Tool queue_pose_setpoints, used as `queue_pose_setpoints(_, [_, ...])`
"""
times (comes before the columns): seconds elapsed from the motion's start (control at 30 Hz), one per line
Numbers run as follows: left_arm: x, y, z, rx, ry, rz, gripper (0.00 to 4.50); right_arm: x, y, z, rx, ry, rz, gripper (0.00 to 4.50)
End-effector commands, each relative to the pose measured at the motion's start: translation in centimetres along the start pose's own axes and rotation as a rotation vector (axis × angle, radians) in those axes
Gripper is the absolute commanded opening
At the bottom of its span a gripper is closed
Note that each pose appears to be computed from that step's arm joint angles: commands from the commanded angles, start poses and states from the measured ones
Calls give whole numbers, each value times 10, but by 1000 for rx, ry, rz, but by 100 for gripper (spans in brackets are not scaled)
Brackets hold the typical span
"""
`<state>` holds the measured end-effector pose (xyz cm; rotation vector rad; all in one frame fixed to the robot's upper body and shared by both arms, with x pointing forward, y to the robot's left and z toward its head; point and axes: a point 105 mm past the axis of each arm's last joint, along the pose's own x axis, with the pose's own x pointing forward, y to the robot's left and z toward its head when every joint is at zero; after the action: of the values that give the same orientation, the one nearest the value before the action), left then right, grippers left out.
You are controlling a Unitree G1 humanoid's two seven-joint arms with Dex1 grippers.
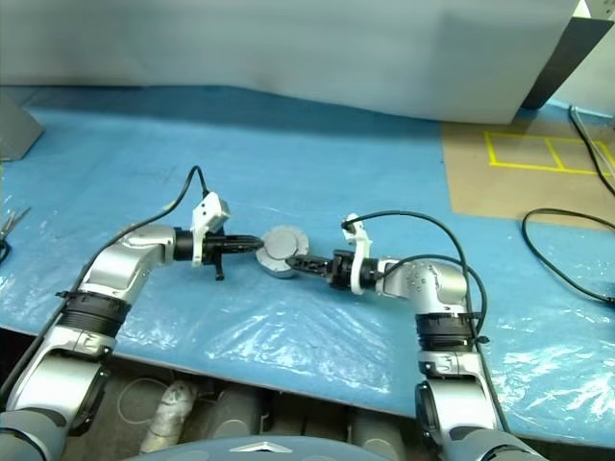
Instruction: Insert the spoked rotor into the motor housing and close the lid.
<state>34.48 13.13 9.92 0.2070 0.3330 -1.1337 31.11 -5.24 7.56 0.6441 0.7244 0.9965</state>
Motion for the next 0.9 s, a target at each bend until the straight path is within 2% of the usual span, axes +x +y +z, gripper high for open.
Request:
queue_pose_setpoints(0.03, [3,-1,-10,-13,44,-5,0,3,-9,3,37,-50,-37,447])
queue_pose_setpoints(0.17, [2,-2,-11,-11,46,-3,0,3,-10,2,55,-76,-38,447])
queue_pose_setpoints(0.27, [2,-2,-12,-12,48,-1,0,3,-9,0,45,-79,-33,360])
queue_pose_setpoints(0.4, [2,-2,-12,-11,48,-1,0,1,-7,3,26,-88,-21,222])
queue_pose_setpoints(0.5, [3,-1,-12,-11,46,1,0,1,-5,5,8,-90,-11,139])
queue_pose_setpoints(0.53, [3,-1,-12,-10,46,0,0,1,-4,5,5,-90,-9,128])
queue_pose_setpoints(0.8, [0,-3,-1,4,13,-22,0,8,-1,1,6,-74,4,127])
queue_pose_setpoints(0.9, [-10,0,22,1,-76,-23,0,9,-5,-1,30,-64,-23,127])
